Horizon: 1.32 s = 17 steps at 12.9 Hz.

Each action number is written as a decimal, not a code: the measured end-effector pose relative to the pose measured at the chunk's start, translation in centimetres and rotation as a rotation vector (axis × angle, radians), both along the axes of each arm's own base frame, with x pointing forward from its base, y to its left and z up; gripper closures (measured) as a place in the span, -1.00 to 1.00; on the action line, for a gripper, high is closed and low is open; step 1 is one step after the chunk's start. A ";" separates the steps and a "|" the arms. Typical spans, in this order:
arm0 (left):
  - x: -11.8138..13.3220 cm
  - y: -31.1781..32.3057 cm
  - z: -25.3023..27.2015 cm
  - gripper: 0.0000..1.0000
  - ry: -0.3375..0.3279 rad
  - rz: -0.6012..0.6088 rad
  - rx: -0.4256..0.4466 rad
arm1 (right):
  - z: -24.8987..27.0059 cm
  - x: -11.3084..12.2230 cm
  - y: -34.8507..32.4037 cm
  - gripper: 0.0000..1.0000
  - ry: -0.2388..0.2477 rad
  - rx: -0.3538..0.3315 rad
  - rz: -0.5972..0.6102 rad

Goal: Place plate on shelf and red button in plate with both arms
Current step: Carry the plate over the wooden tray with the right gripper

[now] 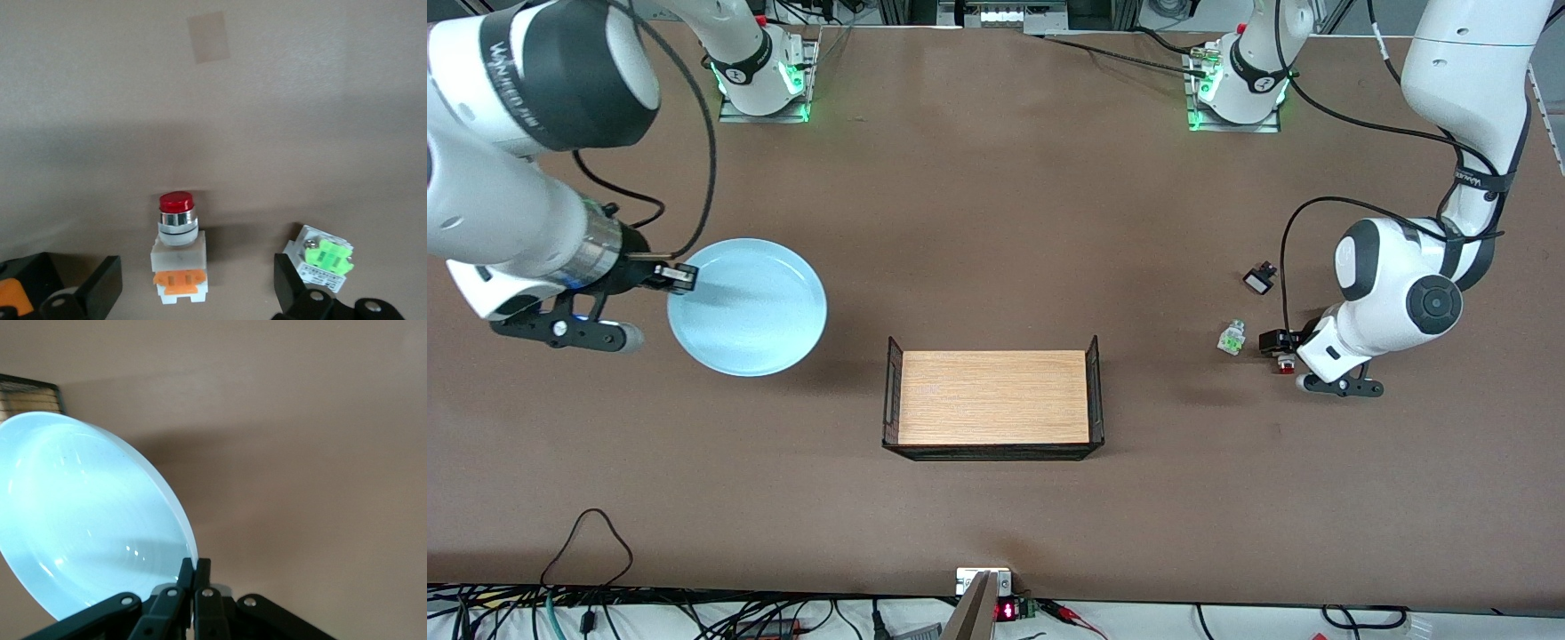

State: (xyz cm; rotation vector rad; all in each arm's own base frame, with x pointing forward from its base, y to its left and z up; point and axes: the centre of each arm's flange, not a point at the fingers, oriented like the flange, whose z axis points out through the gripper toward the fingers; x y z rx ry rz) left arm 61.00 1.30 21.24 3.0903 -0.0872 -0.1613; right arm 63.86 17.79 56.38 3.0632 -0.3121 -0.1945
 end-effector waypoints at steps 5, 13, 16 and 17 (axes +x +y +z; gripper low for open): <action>-0.3 0.3 -1.2 -1.00 0.019 0.001 -0.001 | 0.8 -1.8 9.4 0.95 -0.109 0.041 -0.149; -0.6 1.1 -2.6 -0.95 0.039 0.013 -0.003 | -3.2 -1.4 17.5 0.95 -0.167 0.156 -0.333; -0.7 1.3 -3.0 -0.89 0.046 0.014 -0.004 | -5.9 -1.5 20.5 0.95 -0.179 0.165 -0.346; -0.7 1.2 -3.2 -0.89 0.049 0.014 -0.004 | -6.4 -1.5 20.9 0.95 -0.177 0.163 -0.343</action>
